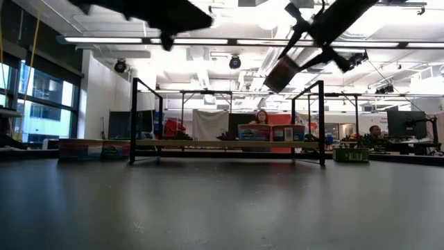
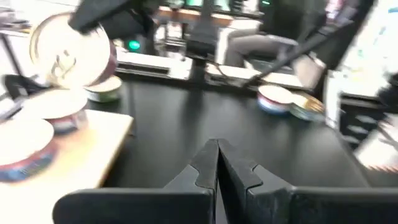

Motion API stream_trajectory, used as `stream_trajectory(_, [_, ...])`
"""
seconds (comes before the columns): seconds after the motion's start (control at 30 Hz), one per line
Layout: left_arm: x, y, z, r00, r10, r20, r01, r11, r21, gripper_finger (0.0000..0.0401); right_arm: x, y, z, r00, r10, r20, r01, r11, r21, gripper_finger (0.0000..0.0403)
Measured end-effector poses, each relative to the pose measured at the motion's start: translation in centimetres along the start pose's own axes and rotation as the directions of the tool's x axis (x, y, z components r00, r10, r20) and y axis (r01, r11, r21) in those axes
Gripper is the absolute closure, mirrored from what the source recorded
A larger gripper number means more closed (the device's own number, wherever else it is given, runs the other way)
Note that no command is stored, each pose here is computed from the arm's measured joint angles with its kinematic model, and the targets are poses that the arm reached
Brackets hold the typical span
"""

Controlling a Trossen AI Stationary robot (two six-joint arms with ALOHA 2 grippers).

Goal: Stack canned seafood by type on shelf
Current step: Stack the blue-pink tuna can on top of the other blue-pink tuna can on the shelf

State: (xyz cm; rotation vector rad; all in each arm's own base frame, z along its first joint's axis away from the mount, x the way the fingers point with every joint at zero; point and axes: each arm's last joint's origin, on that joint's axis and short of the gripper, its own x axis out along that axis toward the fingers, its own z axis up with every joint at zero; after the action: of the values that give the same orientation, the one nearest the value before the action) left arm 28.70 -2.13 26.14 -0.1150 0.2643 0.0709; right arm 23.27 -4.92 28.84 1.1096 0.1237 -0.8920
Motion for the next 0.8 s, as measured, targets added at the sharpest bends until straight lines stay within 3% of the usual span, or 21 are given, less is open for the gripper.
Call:
stream_trajectory(0.2, [2.9,1.9,2.7,0.998,0.059,-0.019,-0.057,0.995,0.087,0.0401,2.5,1.5,1.0,0.999,-0.008,-0.046,0.002,0.992,-0.126,0.0233])
stream_trajectory(0.33, [3.7,3.3,3.9,0.991,0.108,-0.08,-0.089,0.974,0.207,0.0401,3.5,2.5,1.4,0.977,-0.195,-0.087,0.164,0.947,-0.278,0.0233])
stream_trajectory(0.43, [3.9,5.3,4.5,0.981,0.168,-0.098,-0.143,0.964,0.223,0.0401,4.5,3.6,1.8,0.946,-0.313,-0.084,0.264,0.894,-0.362,0.0233])
stream_trajectory(0.57, [3.6,8.6,4.6,0.974,0.197,-0.116,-0.172,0.966,0.193,0.0401,6.7,5.2,2.0,0.94,-0.333,-0.078,0.281,0.883,-0.377,0.0233])
stream_trajectory(0.7, [2.2,11.5,5.1,0.988,0.083,-0.129,-0.06,0.983,0.174,0.0401,9.1,6.6,2.3,0.95,-0.302,-0.083,0.257,0.904,-0.342,0.0233])
stream_trajectory(0.8, [1.4,13.4,5.2,0.99,0.057,-0.128,-0.034,0.984,0.177,0.0401,10.5,6.3,2.2,0.935,-0.347,-0.081,0.306,0.898,-0.316,0.0233])
